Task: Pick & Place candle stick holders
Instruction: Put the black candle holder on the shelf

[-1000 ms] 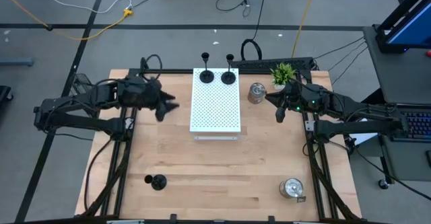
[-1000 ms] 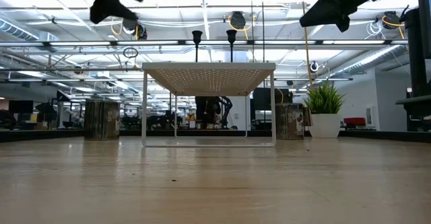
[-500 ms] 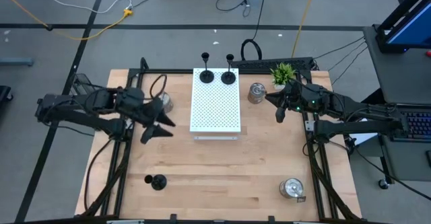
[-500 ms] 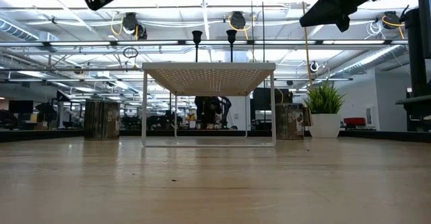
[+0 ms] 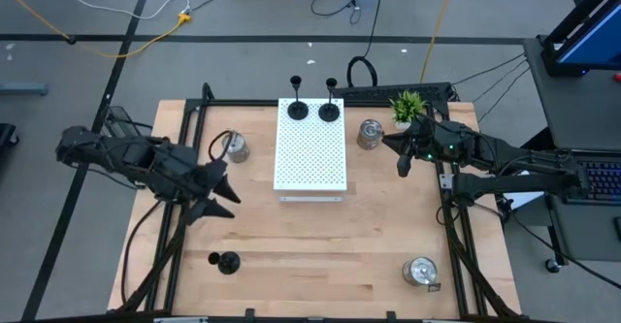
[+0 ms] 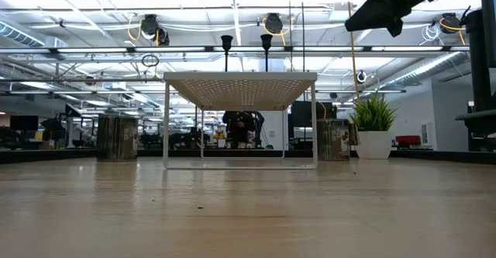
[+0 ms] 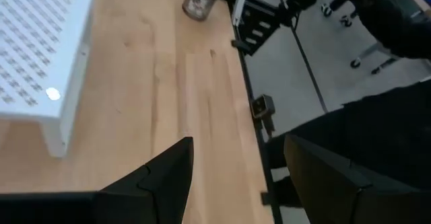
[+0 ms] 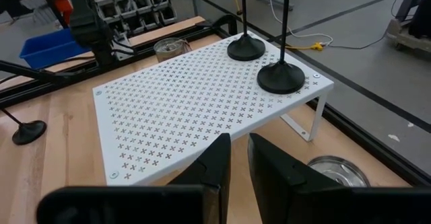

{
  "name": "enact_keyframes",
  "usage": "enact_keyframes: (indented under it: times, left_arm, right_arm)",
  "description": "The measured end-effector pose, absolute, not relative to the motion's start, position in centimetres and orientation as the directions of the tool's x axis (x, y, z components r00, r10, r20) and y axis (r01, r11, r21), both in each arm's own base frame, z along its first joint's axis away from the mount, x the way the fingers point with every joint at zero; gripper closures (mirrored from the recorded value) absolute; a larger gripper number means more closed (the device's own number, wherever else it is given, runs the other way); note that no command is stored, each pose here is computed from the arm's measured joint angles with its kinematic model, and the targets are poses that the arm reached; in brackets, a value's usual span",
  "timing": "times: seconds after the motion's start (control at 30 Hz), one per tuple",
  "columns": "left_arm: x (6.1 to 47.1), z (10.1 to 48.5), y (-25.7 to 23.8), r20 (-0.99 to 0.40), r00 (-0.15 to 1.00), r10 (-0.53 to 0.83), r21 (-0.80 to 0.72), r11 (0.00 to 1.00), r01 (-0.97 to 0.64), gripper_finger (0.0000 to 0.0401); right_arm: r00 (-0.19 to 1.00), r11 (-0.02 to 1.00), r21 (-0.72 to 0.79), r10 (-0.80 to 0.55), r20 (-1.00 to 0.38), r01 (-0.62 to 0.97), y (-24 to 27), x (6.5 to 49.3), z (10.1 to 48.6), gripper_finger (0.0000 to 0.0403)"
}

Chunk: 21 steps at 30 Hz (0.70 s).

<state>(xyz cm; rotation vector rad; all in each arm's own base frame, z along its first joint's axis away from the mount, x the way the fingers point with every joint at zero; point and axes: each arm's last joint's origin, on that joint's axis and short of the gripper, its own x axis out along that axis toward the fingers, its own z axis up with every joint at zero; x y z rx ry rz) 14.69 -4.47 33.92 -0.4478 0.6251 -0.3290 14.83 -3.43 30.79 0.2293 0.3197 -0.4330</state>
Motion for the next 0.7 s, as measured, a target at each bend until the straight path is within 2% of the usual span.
enact_keyframes:
  times: [0.7]
  left_arm:
    - [12.9, 33.9, -7.6, -0.502, 0.710, -0.494, -0.604, 0.788, 0.121, 0.0162]
  right_arm:
    - [0.859, 0.885, 0.143, -0.373, -0.351, 0.443, -3.4, 14.8, 30.8, 0.0360]
